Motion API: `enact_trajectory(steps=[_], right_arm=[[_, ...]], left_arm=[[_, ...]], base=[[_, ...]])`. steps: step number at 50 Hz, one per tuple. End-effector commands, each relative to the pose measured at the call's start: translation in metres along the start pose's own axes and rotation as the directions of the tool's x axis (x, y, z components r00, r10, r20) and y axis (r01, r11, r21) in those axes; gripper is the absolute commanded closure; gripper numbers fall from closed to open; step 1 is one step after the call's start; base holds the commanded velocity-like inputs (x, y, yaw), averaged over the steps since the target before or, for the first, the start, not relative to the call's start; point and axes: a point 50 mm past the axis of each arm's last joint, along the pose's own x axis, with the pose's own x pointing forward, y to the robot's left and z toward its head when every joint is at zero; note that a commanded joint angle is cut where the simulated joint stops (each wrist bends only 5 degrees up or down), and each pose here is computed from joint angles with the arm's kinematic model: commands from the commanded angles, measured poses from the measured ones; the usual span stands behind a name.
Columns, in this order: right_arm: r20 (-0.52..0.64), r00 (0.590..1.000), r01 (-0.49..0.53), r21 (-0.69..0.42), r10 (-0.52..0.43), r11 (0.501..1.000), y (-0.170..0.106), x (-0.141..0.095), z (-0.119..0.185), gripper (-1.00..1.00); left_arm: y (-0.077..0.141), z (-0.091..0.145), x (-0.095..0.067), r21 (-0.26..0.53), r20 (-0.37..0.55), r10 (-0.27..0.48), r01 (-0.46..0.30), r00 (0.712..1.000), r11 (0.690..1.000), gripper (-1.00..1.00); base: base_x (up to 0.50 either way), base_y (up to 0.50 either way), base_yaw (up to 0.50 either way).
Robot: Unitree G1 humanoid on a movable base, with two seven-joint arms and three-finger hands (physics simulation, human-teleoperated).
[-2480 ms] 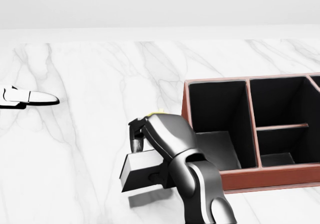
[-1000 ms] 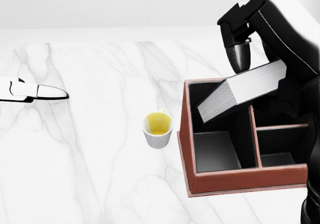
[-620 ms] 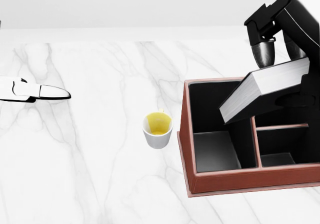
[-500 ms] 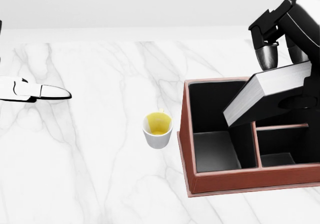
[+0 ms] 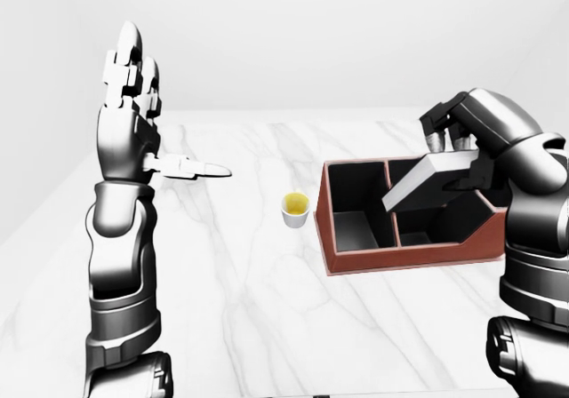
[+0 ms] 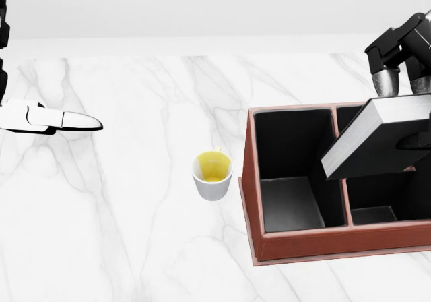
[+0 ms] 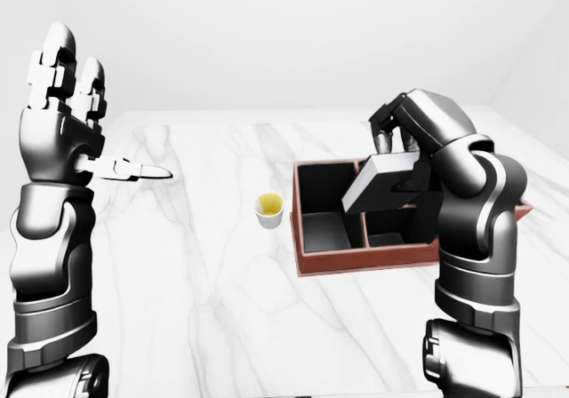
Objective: Pick up the book and place it in the caddy.
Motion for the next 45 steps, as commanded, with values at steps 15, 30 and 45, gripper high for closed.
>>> enact_trajectory(steps=[15, 30, 45], right_arm=[[0.007, 0.997, 0.076, -0.096, -0.075, 0.992, -0.02, 0.006, -0.023, 1.0], [-0.095, 0.995, 0.036, -0.076, -0.043, 0.996, -0.003, 0.008, -0.049, 1.0], [-0.191, 0.981, 0.002, -0.085, -0.018, 0.996, 0.023, 0.008, -0.071, 1.0]], left_arm=[[-0.003, -0.006, 0.0, 0.003, -0.027, -0.002, 0.002, 1.0, 1.0, -1.0], [-0.005, -0.008, -0.001, 0.002, -0.034, -0.001, 0.001, 0.999, 1.0, -1.0], [-0.004, -0.013, -0.005, 0.003, -0.054, 0.006, -0.006, 0.999, 1.0, -1.0]], base=[[0.0, 0.0, 0.0], [0.0, 0.0, 0.0], [0.0, 0.0, 0.0]])
